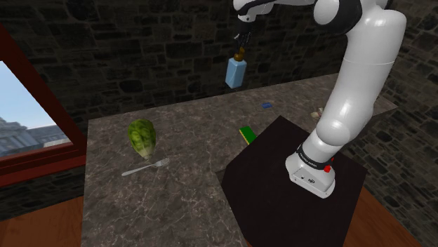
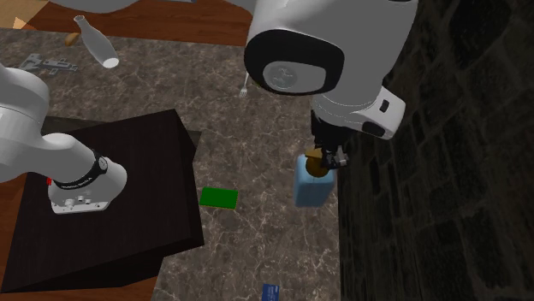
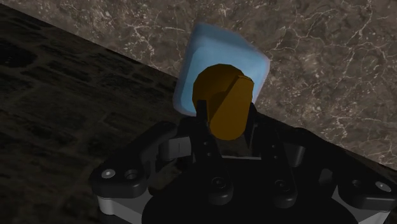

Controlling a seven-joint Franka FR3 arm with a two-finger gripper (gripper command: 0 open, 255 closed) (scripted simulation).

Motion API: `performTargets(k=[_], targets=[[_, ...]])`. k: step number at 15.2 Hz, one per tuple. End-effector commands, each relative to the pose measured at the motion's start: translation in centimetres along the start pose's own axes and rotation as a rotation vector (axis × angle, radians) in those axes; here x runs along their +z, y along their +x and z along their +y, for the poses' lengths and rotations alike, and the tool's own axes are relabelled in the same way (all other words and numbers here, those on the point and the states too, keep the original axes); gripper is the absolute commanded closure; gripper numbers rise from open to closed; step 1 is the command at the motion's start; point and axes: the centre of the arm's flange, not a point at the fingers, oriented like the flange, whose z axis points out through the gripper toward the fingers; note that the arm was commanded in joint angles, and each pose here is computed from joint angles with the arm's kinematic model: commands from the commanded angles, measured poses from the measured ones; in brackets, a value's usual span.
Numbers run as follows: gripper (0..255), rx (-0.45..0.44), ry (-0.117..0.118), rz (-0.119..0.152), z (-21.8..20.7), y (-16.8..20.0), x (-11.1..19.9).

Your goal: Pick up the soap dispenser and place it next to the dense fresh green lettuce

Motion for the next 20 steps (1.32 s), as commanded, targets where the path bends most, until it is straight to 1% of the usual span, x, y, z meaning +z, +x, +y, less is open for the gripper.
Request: performTargets(k=[1,20], targets=[[255,0.0,0.0,0.0,0.0,0.0,-1.0],[255,0.0,0.0,0.0,0.3,0.4,-11.0]])
